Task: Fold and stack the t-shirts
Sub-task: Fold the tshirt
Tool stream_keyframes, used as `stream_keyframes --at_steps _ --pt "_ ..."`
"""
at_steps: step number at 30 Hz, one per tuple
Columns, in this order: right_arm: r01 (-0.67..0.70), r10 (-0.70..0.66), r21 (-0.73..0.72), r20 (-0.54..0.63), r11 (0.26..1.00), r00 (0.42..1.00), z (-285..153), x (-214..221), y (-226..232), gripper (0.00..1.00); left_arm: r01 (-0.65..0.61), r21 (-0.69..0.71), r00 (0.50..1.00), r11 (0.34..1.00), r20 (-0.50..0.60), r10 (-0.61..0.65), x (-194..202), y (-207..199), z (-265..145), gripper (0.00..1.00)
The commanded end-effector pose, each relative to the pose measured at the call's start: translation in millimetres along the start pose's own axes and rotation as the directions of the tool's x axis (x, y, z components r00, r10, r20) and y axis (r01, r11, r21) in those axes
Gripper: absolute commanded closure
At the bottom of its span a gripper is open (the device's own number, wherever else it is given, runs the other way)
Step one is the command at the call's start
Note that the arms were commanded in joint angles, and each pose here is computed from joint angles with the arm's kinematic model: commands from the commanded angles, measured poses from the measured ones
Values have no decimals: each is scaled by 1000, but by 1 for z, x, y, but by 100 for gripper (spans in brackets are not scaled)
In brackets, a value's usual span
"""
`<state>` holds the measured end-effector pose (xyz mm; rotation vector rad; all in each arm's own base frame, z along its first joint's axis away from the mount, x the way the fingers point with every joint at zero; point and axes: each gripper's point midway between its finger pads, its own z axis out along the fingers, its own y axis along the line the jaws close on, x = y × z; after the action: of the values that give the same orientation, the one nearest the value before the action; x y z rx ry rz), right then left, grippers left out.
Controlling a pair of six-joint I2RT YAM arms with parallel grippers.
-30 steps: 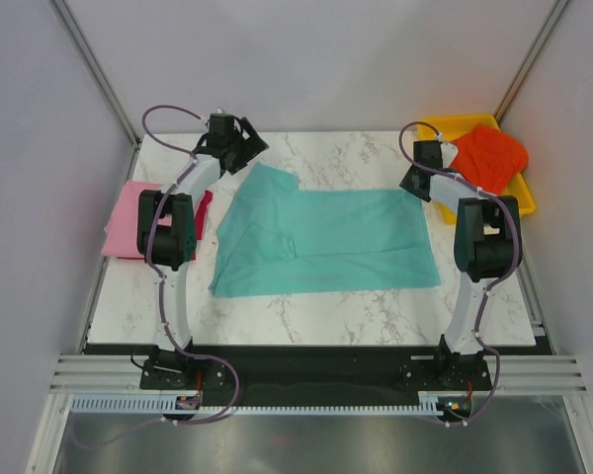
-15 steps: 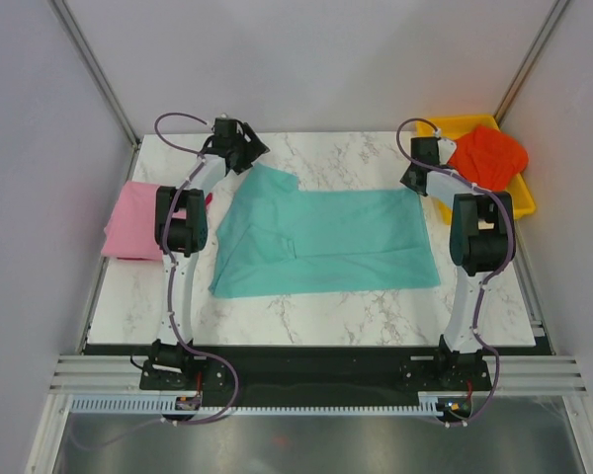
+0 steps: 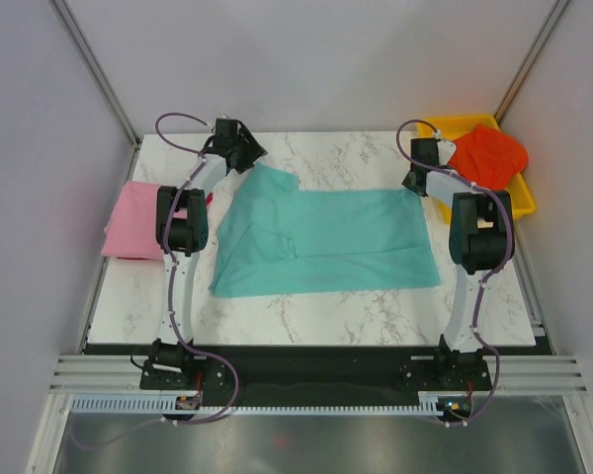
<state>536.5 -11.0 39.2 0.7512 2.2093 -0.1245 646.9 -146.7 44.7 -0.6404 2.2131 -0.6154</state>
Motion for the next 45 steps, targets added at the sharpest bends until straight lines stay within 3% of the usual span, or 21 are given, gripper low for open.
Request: stream_keyframes --at_steps 1,18,20,25,28,34,37,38,43,45 --pt "9 -10 7 21 1000 1000 3 -9 3 63 -6 -89 1000 996 -18 4 8 21 3 33" --pt "17 -18 19 18 1000 1000 5 -9 1 65 -24 -91 998 996 -67 18 22 22 1 68" --pt "20 -21 21 19 1000 1000 5 -10 1 65 -23 -83 997 996 -74 17 23 20 -1 68" --pt "22 -23 27 13 999 1000 7 -7 0 63 -35 -104 997 994 -72 27 26 24 -3 57" --pt "21 -22 26 11 999 1000 7 -6 0 63 -53 -113 996 992 -71 45 27 26 -4 57" --pt "31 -32 32 21 999 999 8 -11 0 63 -73 -100 995 992 -74 66 27 23 -3 79" --pt "36 -37 37 19 999 999 10 -10 0 66 -83 -96 995 992 -62 77 22 20 -6 93" --pt "37 -37 34 18 999 999 10 -10 1 76 -89 -91 995 992 -56 84 20 17 -7 98" --pt "35 -35 29 22 999 999 7 -13 2 99 -105 -55 994 993 -25 104 7 3 -19 98" --pt "32 -33 33 27 999 999 6 -15 0 100 -108 -50 994 993 -18 108 6 0 -23 98"
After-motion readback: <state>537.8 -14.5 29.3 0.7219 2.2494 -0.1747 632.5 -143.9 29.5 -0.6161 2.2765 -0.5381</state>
